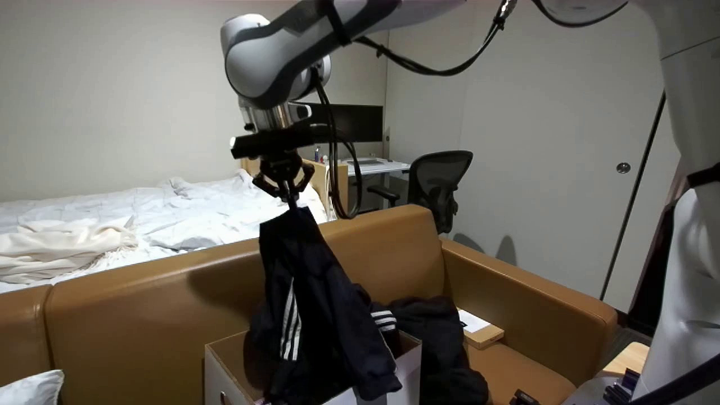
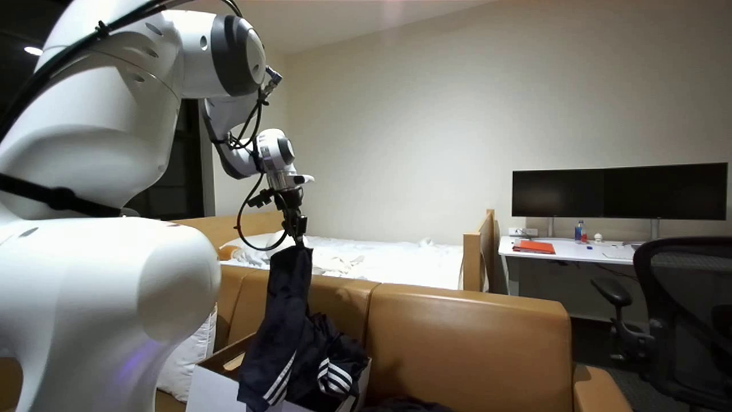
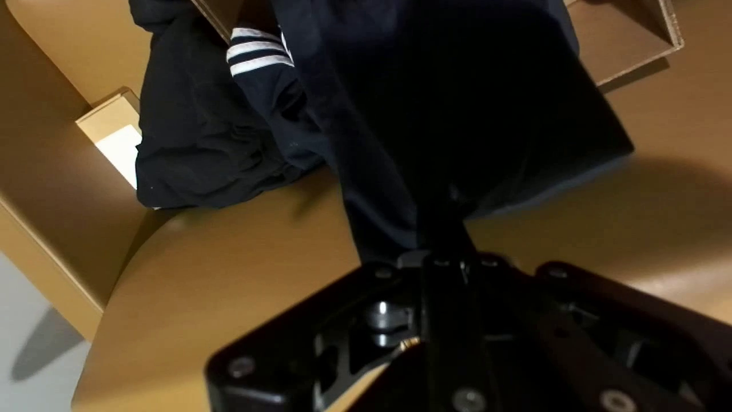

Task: Pick up the black cloth from the sofa and put it in the box

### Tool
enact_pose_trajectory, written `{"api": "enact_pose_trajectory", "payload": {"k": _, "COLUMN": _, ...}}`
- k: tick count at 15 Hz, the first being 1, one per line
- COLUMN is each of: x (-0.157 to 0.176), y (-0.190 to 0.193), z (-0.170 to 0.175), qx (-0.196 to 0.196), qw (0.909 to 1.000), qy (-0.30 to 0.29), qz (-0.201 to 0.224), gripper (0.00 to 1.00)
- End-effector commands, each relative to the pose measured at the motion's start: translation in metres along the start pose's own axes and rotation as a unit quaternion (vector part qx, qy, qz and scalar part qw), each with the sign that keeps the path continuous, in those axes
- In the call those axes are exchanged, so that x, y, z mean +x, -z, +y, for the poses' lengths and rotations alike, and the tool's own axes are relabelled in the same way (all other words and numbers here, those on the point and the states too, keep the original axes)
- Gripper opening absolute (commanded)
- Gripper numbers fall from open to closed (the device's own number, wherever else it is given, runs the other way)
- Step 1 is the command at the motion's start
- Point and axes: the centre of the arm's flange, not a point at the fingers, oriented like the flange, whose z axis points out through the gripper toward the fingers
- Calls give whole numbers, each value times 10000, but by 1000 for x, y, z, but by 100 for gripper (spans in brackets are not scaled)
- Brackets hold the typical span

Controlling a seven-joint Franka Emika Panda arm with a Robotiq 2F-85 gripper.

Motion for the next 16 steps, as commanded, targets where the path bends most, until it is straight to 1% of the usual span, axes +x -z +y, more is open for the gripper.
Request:
{"api": "enact_pose_trajectory", "payload": {"k": 1, "x": 0, "y": 54, "z": 9, "qx": 81, "qw": 9998, "qy": -169, "qz": 106, "gripper": 0}}
{"api": "enact_pose_trajectory", "payload": {"k": 5, "x": -4, "y": 82, "z": 11, "qx": 164, "qw": 9991, "qy": -225, "qz": 306, "gripper": 0}}
{"api": "enact_pose_trajectory", "payload": {"k": 6, "x": -4, "y": 85, "z": 12, "qx": 194, "qw": 9990, "qy": -229, "qz": 324, "gripper": 0}}
{"api": "enact_pose_trajectory", "payload": {"k": 8, "x": -5, "y": 73, "z": 16, "qx": 199, "qw": 9991, "qy": -131, "qz": 346, "gripper": 0}}
{"api": "enact_pose_trajectory", "payload": {"k": 10, "x": -2, "y": 49, "z": 21, "qx": 120, "qw": 9994, "qy": -49, "qz": 319, "gripper": 0}}
{"api": "enact_pose_trajectory", "payload": {"k": 12, "x": 0, "y": 14, "z": 24, "qx": 0, "qw": 9997, "qy": -32, "qz": 259, "gripper": 0}}
{"api": "enact_pose_trajectory", "payload": {"k": 16, "x": 2, "y": -82, "z": 23, "qx": -265, "qw": 9994, "qy": 198, "qz": -86, "gripper": 0}}
